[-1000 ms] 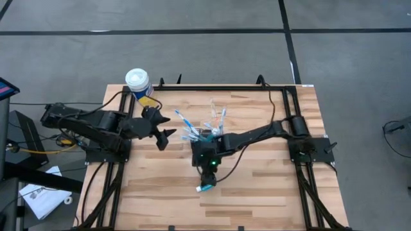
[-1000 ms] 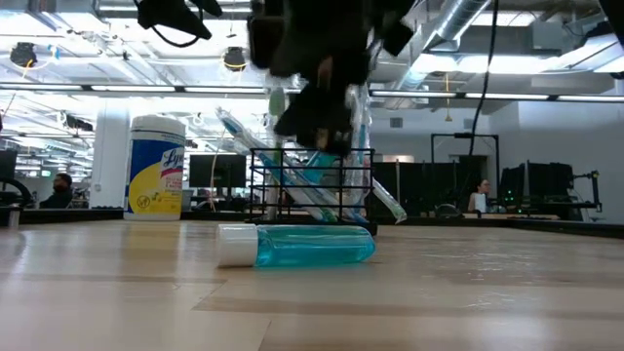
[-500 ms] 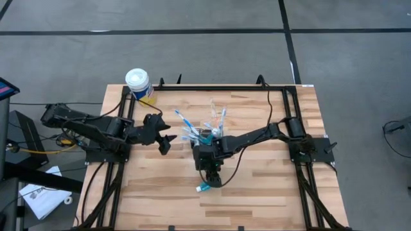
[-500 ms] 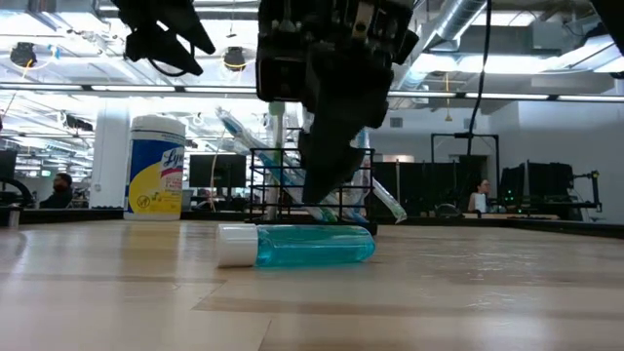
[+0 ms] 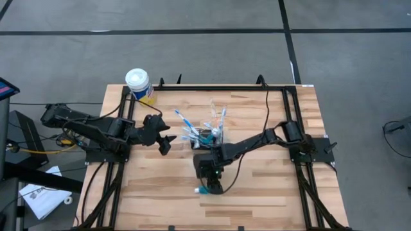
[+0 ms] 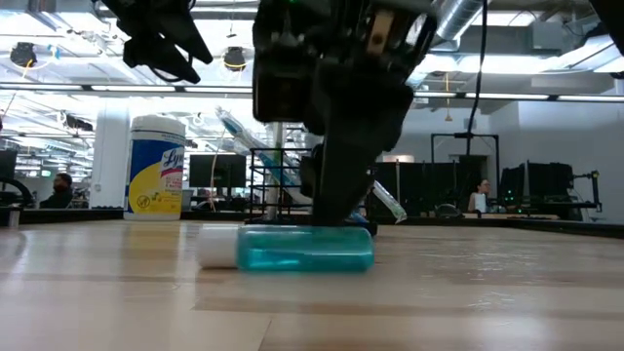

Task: Pick & Place toothbrushing station
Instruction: Put the blue mouthwash into the mesh

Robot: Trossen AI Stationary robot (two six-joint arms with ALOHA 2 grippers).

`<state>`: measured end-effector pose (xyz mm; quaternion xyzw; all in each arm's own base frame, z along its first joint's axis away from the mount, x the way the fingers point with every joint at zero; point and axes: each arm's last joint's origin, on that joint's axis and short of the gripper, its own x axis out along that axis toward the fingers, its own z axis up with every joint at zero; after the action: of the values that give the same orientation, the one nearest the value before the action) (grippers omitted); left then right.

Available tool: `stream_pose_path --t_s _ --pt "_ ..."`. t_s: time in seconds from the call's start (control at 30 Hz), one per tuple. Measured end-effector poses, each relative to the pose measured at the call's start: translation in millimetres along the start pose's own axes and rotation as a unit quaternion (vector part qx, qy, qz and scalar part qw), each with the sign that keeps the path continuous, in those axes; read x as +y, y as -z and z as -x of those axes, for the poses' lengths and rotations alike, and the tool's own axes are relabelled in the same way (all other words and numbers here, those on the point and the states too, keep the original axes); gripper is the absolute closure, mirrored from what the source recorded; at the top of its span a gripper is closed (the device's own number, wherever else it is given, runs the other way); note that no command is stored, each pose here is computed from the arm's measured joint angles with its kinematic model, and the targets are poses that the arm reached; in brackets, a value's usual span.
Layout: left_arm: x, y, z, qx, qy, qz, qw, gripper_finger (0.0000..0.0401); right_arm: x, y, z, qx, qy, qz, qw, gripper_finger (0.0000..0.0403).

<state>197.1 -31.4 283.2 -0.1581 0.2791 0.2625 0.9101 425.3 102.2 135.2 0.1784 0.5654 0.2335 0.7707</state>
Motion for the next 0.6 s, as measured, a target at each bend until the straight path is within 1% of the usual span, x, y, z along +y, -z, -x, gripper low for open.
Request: stream_pose_path --t_s 0.1,0.2,0.27,0.37,0.43,0.53,0.6 --pt "-0.3 0.2 0.2 0.001 0.002 0.0 1.0 0.0148 6.9 -0.5 -3.5 -0.006 -0.007 0.002 1.0 0.0211" --pt "-0.6 0.3 0.2 0.004 0.006 0.0 1.0 0.0148 8.1 -0.6 -4.2 -0.007 -0.004 0.002 1.0 0.0209" --pt "-0.7 0.3 0.1 0.004 0.007 0.0 1.0 0.0148 6.4 -0.6 -5.7 -0.007 -0.003 0.001 1.0 0.021" --pt "-0.5 2.6 -1.3 0.01 0.011 0.001 1.0 0.0148 -1.1 0.2 -18.7 -0.004 -0.007 -0.019 1.0 0.0215" --pt "-1.8 6.3 -2.9 0.037 0.041 0.018 0.998 0.0148 -4.3 0.1 -22.4 -0.001 -0.013 -0.035 0.999 0.0216" --pt "-8.1 19.1 -6.9 0.112 0.101 0.03 0.988 0.0151 -10.2 -1.7 -19.8 -0.006 -0.012 -0.045 0.999 0.0217" --pt "-13.9 27.1 -4.2 0.136 0.121 0.028 0.983 0.0153 -11.6 -3.3 -14.7 -0.014 -0.011 -0.047 0.999 0.0216"
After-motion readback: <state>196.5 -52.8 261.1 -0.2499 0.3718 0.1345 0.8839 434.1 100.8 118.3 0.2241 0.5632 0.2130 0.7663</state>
